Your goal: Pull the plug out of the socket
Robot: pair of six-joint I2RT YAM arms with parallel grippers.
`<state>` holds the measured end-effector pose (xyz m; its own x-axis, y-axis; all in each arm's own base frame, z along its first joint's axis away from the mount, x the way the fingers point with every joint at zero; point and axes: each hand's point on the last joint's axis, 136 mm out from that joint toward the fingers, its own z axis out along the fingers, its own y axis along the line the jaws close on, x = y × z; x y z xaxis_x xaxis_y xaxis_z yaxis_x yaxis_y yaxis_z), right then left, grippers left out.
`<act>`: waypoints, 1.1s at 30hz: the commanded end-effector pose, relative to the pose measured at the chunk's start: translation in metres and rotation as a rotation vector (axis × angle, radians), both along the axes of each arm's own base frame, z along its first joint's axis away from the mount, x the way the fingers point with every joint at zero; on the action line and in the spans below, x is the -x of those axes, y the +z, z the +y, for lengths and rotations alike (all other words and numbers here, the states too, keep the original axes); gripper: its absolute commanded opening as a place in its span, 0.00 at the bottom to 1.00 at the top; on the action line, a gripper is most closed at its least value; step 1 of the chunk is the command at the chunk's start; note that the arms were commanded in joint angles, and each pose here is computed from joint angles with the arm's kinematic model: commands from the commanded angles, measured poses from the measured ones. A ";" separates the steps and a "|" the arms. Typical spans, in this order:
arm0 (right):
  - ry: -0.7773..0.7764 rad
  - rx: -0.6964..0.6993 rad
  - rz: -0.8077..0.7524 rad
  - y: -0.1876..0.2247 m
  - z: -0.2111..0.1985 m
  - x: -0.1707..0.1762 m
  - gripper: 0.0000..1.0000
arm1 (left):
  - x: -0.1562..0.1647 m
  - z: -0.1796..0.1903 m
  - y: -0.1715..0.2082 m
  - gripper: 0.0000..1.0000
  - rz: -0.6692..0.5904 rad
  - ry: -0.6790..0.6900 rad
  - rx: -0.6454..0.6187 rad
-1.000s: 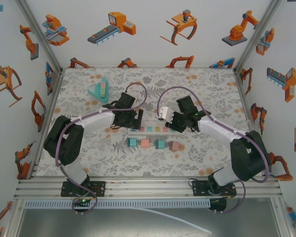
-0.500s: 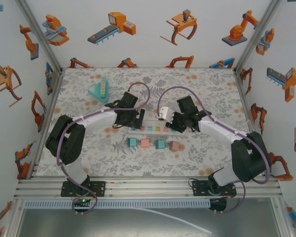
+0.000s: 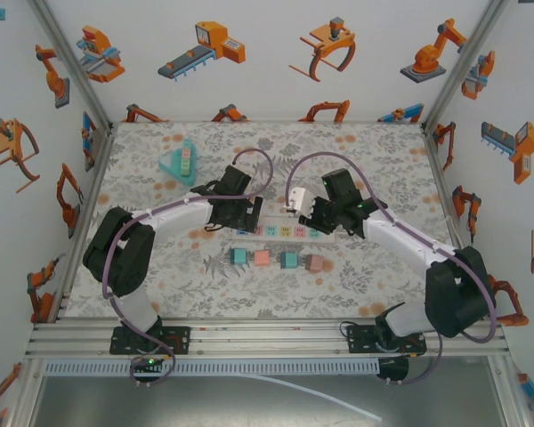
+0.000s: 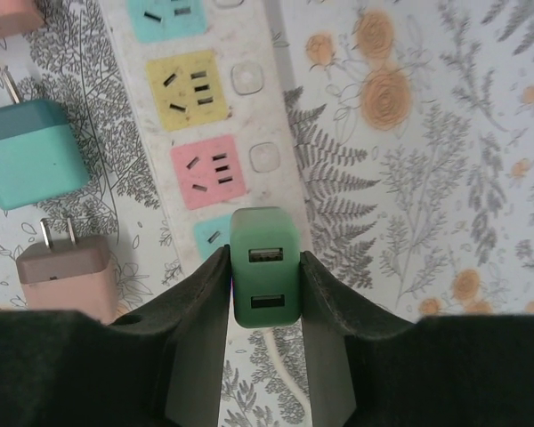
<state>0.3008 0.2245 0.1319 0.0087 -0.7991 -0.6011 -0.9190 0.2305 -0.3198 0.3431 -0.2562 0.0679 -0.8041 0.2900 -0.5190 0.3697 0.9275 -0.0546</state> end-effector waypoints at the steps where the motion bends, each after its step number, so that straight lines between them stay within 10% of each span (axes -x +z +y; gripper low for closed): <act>1: -0.004 -0.084 -0.090 0.038 0.009 -0.006 0.20 | 0.021 0.032 -0.037 0.82 0.084 -0.004 -0.171; 19: -0.663 -0.674 0.053 0.127 -0.045 0.011 0.20 | 0.022 0.010 0.068 0.86 -0.118 -0.039 0.105; 33: -1.141 -0.941 0.378 0.067 -0.111 0.050 0.20 | 0.102 -0.018 0.168 0.89 -0.350 -0.464 0.433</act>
